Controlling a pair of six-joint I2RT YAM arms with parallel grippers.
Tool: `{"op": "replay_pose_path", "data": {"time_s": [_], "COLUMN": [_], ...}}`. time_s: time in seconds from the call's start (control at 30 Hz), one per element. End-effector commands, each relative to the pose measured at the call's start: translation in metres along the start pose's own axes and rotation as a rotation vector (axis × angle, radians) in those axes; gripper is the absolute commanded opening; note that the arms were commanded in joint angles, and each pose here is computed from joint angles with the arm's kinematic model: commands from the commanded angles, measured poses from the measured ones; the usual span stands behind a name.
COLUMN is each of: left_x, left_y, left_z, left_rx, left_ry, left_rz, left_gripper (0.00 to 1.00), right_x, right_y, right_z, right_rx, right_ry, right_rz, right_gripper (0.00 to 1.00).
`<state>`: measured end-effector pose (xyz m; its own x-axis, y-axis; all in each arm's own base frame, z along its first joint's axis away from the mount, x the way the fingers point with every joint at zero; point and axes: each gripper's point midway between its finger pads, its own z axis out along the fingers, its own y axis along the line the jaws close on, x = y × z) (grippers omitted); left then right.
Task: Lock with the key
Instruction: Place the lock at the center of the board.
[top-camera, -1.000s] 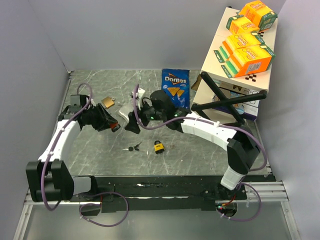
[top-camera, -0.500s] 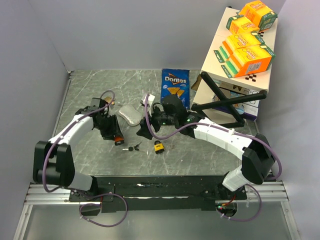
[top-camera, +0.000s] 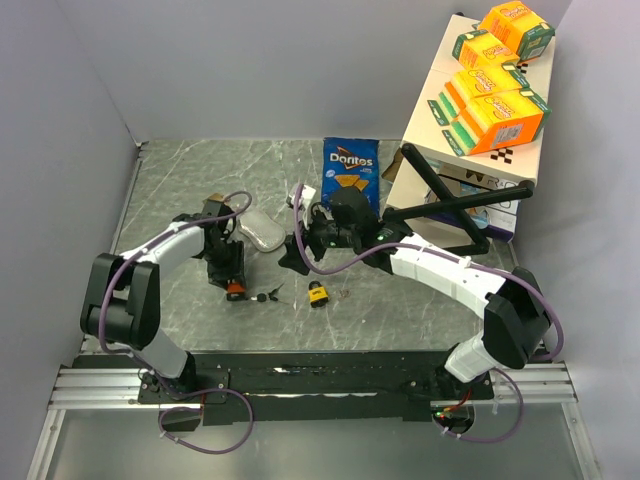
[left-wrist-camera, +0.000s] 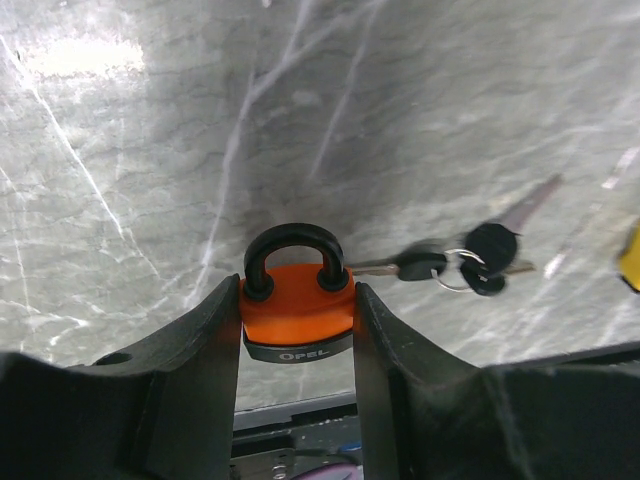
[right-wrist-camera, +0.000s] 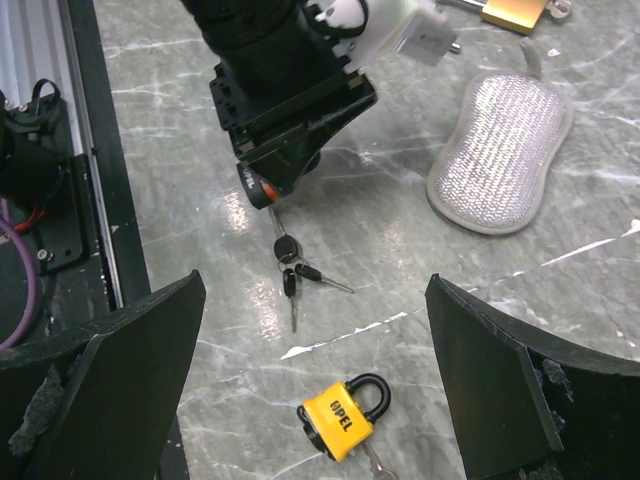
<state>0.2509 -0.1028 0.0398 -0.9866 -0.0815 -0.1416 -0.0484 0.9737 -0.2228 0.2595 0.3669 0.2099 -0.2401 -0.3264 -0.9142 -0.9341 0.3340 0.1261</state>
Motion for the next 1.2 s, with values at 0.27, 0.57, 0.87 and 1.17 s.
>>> {"op": "replay_pose_path", "data": {"time_s": [0.27, 0.57, 0.87, 1.17], "left_x": [0.003, 0.005, -0.009, -0.13], "left_y": [0.008, 0.009, -0.003, -0.027], "left_z": [0.008, 0.012, -0.015, -0.145], "left_rx": [-0.073, -0.078, -0.038, 0.158], "left_ry": [0.053, 0.073, 0.061, -0.343], "left_rz": [0.044, 0.041, 0.1, 0.275], "left_gripper": [0.12, 0.55, 0.87, 0.96], "right_x": [-0.017, -0.016, -0.027, -0.036], "right_y": [-0.003, -0.005, -0.008, -0.016], "right_z": [-0.015, -0.016, -0.016, -0.021], "right_rx": [0.011, 0.008, 0.002, 0.017], "right_ry": [-0.06, -0.057, -0.068, -0.077], "right_rz": [0.0, 0.013, 0.005, -0.005], "right_gripper": [1.0, 1.0, 1.0, 1.0]}}
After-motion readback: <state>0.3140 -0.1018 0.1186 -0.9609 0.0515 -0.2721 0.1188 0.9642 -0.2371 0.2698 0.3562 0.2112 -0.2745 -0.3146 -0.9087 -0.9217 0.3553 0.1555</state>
